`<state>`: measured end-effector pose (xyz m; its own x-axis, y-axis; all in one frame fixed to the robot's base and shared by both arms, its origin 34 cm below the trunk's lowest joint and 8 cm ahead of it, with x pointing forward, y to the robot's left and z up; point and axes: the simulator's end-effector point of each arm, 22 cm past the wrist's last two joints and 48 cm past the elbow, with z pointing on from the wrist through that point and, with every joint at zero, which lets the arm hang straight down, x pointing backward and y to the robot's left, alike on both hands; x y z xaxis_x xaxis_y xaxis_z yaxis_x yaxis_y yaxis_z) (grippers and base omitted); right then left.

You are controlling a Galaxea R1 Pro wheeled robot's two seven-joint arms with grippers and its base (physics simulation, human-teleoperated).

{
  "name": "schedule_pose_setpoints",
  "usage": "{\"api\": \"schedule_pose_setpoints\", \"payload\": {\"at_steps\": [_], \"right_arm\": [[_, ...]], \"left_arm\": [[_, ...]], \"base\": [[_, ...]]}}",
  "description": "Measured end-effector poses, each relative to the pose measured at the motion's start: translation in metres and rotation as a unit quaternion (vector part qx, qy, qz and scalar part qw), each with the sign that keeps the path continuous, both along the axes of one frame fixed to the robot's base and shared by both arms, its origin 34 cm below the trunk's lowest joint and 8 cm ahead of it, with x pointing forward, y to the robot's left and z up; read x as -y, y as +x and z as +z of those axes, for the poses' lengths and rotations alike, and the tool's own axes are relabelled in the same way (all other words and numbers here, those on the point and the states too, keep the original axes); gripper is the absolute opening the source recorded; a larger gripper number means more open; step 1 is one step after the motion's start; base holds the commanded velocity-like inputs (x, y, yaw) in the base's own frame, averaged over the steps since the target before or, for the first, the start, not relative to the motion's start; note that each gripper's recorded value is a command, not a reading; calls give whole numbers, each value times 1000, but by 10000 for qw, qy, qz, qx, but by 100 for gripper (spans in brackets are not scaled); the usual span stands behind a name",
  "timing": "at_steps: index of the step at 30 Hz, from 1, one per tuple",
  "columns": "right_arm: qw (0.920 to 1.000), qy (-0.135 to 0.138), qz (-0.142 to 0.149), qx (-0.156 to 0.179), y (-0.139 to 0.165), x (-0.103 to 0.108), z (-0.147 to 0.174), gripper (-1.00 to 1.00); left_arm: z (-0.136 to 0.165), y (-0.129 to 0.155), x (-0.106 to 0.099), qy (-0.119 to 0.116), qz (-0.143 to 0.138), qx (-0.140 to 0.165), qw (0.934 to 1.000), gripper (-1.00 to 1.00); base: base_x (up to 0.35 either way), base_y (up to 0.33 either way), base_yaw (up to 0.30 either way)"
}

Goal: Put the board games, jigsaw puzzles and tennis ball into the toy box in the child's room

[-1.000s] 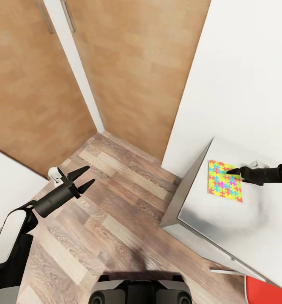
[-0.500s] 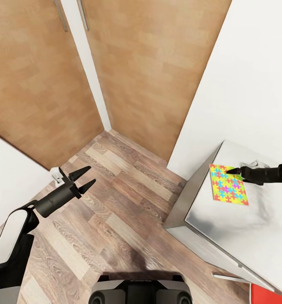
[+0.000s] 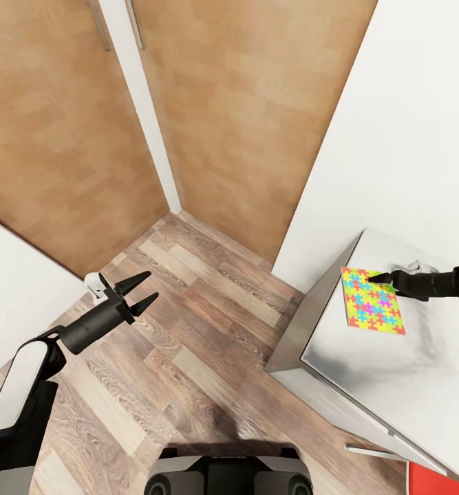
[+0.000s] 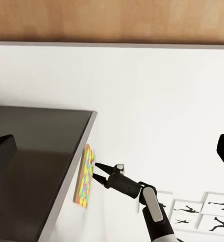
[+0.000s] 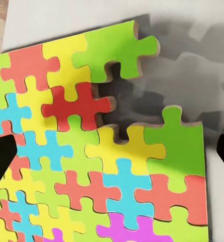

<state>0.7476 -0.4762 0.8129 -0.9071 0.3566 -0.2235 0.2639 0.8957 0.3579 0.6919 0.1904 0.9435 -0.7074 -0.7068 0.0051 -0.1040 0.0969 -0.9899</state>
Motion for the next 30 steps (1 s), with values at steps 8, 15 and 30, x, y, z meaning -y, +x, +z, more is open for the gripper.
{"api": "schedule_pose_setpoints", "payload": {"at_steps": [8,15,30], "right_arm": [[10000,-27,18,-5,0,1,0,100],[10000,14,7,6,0,-1,0,100],[10000,8,6,7,1,-1,0,100]], "left_arm": [[0,0,0,1,0,1,10000,100],[0,0,0,2,-1,2,10000,100],[-1,0,0,6,-3,-4,10000,100]], "base": [[0,0,109],[0,0,232],[0,0,94]]}}
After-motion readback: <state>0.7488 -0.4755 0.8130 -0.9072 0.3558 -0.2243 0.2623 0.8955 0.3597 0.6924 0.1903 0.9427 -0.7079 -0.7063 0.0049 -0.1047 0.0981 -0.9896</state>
